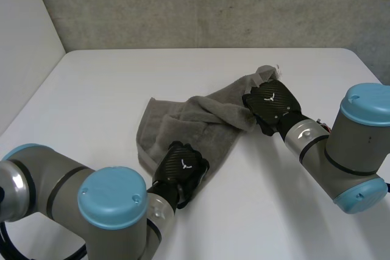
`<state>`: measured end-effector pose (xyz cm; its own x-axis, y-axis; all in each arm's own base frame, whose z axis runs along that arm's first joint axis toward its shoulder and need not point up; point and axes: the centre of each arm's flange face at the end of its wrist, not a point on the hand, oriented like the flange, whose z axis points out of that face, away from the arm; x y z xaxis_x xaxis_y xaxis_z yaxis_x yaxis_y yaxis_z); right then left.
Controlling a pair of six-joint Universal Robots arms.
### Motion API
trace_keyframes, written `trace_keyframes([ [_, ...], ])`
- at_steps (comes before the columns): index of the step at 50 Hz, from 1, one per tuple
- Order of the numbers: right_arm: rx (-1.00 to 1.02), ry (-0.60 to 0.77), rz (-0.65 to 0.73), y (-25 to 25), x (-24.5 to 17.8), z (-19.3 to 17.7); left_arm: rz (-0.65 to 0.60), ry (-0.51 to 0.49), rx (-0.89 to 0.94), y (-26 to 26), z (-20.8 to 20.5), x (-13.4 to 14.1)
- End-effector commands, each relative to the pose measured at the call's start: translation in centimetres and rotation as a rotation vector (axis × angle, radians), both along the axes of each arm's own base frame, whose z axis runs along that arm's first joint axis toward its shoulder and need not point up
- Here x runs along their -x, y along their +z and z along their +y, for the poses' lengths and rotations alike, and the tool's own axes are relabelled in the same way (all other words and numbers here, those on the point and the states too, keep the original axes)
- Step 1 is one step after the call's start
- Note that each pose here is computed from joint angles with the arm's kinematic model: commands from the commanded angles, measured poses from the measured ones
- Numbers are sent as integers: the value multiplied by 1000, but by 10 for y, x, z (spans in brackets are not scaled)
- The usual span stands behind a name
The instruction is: Fold the towel.
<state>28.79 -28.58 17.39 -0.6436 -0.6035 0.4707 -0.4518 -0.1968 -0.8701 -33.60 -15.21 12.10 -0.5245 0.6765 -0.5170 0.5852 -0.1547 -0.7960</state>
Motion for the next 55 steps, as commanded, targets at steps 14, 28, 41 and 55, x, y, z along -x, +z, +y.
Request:
trace_keyframes([
  [14, -5, -4, 2, -3, 1, -3, -28, -2, -25, -5, 3, -2],
  [28, -38, -15, 15, -3, 4, -6, -117, -37, 0, -6, 5, -3],
  [41, -25, -129, 14, 101, 48, -12, 243, 209, 321, 155, -44, -33],
  [55, 255, -204, 46, 228, 87, 35, 628, 383, 402, 253, -50, -99],
])
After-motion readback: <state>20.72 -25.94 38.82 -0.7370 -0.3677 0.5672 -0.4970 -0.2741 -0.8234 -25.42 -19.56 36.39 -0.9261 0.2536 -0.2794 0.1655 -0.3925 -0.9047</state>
